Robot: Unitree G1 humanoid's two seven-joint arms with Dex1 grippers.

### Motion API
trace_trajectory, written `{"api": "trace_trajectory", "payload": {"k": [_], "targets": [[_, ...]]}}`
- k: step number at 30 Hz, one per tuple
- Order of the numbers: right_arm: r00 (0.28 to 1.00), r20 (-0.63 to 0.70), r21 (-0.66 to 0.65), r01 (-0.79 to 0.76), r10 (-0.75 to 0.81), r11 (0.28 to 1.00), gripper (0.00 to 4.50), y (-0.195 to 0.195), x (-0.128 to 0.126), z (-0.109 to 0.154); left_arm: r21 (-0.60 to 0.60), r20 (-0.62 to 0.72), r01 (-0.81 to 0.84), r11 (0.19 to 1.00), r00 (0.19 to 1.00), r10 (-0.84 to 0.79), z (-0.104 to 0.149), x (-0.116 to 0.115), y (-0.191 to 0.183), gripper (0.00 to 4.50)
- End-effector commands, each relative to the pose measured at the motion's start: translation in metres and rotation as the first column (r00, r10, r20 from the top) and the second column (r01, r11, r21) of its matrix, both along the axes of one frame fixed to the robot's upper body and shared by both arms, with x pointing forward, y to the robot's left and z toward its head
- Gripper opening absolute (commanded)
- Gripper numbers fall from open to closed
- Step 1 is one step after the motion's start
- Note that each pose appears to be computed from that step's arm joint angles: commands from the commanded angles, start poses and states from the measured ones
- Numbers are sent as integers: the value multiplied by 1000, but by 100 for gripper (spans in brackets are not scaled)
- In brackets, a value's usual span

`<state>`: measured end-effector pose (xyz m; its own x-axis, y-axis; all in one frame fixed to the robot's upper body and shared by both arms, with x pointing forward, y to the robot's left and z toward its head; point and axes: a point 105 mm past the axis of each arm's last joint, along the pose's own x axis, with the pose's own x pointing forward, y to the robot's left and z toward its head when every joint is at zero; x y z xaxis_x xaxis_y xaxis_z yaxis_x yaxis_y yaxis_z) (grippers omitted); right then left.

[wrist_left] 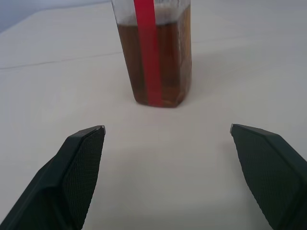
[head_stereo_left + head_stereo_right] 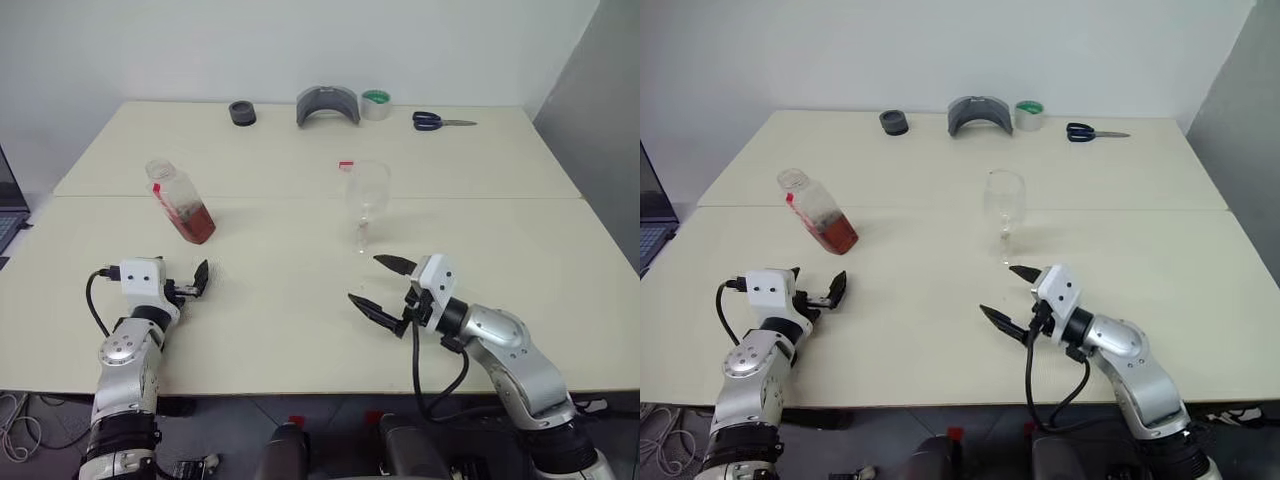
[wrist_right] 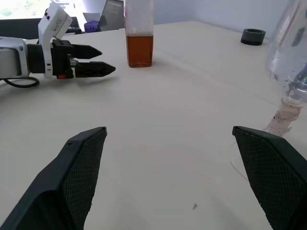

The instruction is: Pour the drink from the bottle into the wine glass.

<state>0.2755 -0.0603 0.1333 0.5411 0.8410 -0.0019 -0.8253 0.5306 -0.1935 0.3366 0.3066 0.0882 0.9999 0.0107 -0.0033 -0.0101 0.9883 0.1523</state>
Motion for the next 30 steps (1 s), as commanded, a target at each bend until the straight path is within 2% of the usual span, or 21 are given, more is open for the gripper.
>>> {"api": "trace_trajectory", "payload": {"k": [1,21,30], "targets": [[999,45,15,-20,19,1000,447,6,0,12,26,72,-1,1000,997,-1,25,4,8,450],[997,67,41,-30,27,999,447,19,8,23,1,169,-14,1000,986,13,76,29,14,450],[997,73,45,-37,33,998,447,23,9,27,-8,170,25,1000,985,-23,87,43,12,450]]}}
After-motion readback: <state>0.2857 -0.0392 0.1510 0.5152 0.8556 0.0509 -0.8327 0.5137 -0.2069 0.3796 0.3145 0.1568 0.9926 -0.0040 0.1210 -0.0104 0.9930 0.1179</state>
